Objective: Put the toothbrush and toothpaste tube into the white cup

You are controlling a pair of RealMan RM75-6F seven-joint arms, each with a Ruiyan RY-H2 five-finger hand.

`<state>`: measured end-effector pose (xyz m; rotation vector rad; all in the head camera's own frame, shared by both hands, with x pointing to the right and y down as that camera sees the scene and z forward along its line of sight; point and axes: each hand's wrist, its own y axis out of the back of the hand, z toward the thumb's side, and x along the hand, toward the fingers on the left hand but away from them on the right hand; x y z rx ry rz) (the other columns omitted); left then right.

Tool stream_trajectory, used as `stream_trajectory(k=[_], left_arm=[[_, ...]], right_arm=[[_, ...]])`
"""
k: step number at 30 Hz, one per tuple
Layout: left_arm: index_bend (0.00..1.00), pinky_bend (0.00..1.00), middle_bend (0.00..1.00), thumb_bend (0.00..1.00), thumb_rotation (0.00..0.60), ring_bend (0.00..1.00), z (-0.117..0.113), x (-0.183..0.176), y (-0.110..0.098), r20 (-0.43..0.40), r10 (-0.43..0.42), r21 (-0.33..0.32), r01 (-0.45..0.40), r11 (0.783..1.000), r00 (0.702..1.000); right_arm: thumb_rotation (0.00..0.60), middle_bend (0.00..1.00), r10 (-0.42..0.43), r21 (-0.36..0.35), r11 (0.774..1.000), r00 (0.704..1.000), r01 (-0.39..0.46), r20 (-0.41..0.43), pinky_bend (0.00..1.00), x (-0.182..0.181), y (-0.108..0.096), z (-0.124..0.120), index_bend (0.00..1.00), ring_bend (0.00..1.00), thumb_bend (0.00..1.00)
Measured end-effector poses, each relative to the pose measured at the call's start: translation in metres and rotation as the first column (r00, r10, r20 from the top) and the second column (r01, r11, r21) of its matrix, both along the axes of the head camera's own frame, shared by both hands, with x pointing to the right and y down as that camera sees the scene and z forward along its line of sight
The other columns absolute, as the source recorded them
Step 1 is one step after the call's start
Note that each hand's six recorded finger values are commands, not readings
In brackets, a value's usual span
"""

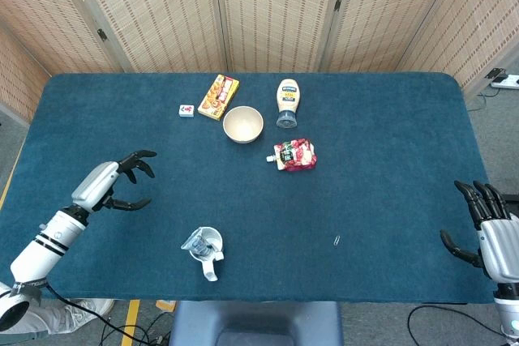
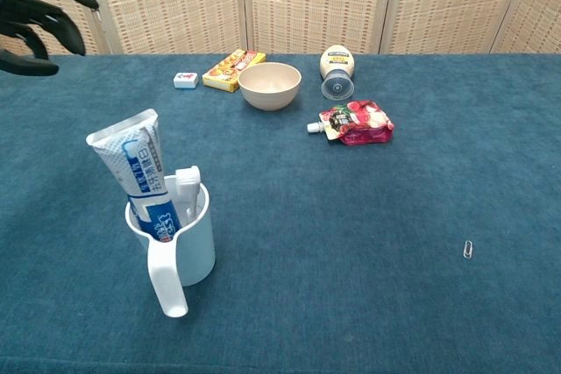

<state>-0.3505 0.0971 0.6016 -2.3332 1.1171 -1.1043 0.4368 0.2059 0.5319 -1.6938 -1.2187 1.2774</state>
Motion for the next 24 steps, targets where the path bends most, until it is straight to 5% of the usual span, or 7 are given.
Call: stream_trajectory(k=[6, 12, 17, 24], left_arm=[[0.21, 0.41, 0.4, 0.28, 0.6, 0.3, 0.006, -0.044, 0.006, 0.228, -0.087, 0.098, 0.066, 0.993, 0.97], [0.2, 0.37, 0.38, 0.28, 0.6, 0.29, -0.002, -0.085, 0.038, 0.464, -0.179, 0.211, 0.088, 0.973, 0.867], [0.19, 0.33, 0.38, 0.28, 0.6, 0.29, -0.02, -0.098, 0.08, 0.537, -0.238, 0.274, 0.1, 0.957, 0.81], [0.19, 0.32, 0.37, 0.28, 0.6, 0.28, -0.035, -0.08, 0.123, 0.53, -0.213, 0.263, 0.079, 0.961, 0.821]], right_arm=[[0.6, 0.13, 0.004, -0.03, 1.0, 1.0, -0.004, 0.001, 0.03, 0.003, 0.0, 0.003, 0.08, 0.07, 0.26], [0.6, 0.11, -0.008, -0.059, 0.998, 1.0, 0.009, 0.028, 0.03, 0.001, -0.003, 0.005, 0.05, 0.07, 0.26], [0.6, 0.11, -0.023, -0.074, 0.997, 0.998, 0.028, 0.064, 0.03, -0.004, -0.004, 0.004, 0.05, 0.07, 0.25], [0.6, 0.11, -0.025, -0.102, 0.994, 0.996, 0.034, 0.091, 0.03, -0.006, -0.002, 0.009, 0.05, 0.07, 0.25]])
